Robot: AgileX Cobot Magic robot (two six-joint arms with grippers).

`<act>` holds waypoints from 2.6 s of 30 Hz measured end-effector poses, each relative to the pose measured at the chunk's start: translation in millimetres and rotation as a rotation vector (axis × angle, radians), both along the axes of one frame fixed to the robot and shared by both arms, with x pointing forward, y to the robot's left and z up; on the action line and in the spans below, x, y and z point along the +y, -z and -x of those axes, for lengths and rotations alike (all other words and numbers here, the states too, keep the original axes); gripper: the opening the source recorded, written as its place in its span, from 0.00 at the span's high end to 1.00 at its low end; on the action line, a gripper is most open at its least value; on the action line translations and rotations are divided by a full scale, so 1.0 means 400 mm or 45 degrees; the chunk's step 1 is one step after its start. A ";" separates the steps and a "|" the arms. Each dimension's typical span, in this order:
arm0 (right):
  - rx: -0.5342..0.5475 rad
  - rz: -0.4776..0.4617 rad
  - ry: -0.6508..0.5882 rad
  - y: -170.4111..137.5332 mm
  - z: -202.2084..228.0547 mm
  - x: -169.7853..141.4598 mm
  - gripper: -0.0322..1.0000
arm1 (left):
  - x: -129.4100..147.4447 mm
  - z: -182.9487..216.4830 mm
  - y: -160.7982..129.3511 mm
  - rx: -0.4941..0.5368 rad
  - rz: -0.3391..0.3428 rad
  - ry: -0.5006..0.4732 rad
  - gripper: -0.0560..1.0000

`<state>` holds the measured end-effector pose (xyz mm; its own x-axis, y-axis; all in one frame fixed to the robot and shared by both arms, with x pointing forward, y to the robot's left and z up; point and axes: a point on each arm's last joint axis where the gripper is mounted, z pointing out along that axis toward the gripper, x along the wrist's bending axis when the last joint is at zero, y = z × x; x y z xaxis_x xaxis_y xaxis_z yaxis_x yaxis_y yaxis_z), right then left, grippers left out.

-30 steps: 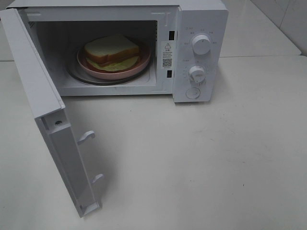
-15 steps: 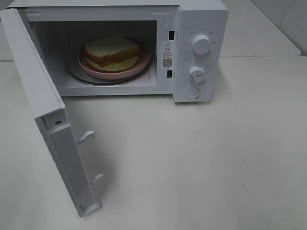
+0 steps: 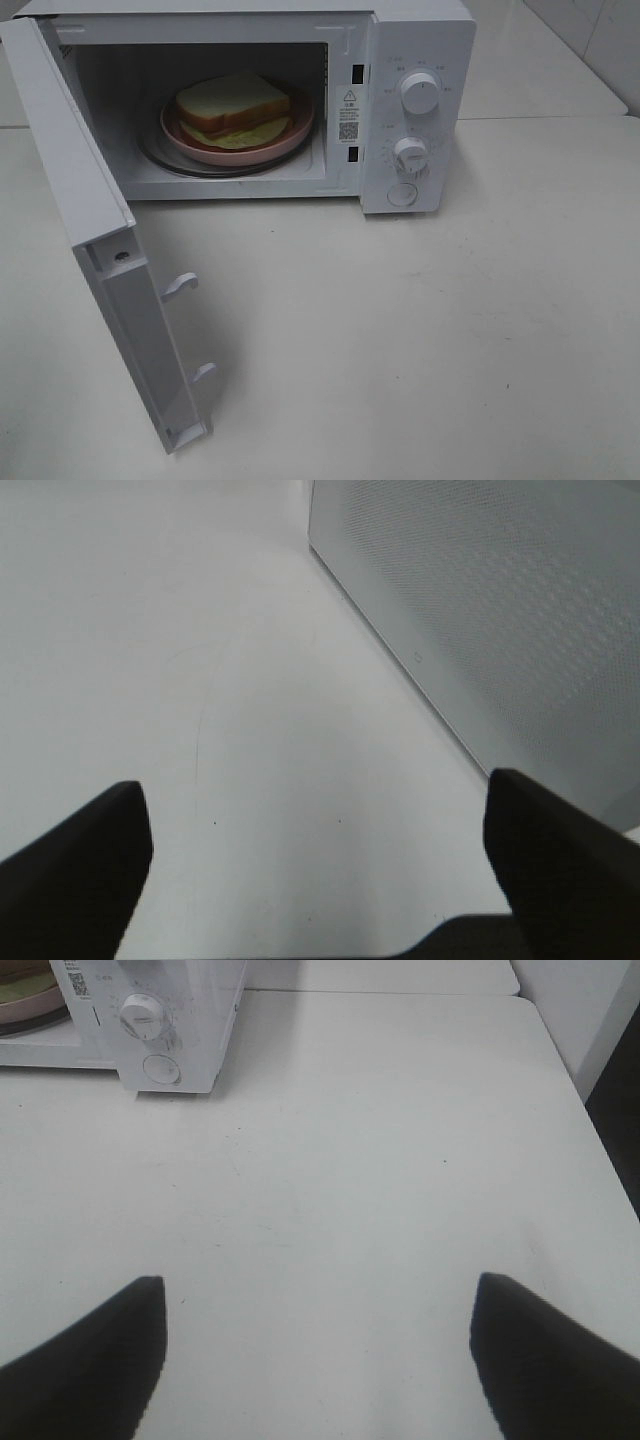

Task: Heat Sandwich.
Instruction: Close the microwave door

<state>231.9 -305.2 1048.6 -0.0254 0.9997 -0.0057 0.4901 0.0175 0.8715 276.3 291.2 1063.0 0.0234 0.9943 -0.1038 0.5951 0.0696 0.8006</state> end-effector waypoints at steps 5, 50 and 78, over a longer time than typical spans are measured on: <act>0.000 0.000 0.000 0.000 0.000 0.000 0.23 | 0.011 -0.052 -0.018 -0.077 -0.027 -0.032 0.37; 0.000 0.000 0.000 0.000 0.000 0.000 0.23 | 0.038 -0.421 0.193 -0.543 -0.228 0.048 0.95; 0.000 0.000 0.000 0.000 0.000 0.000 0.23 | -0.138 -0.534 0.295 -0.545 -0.011 0.504 0.95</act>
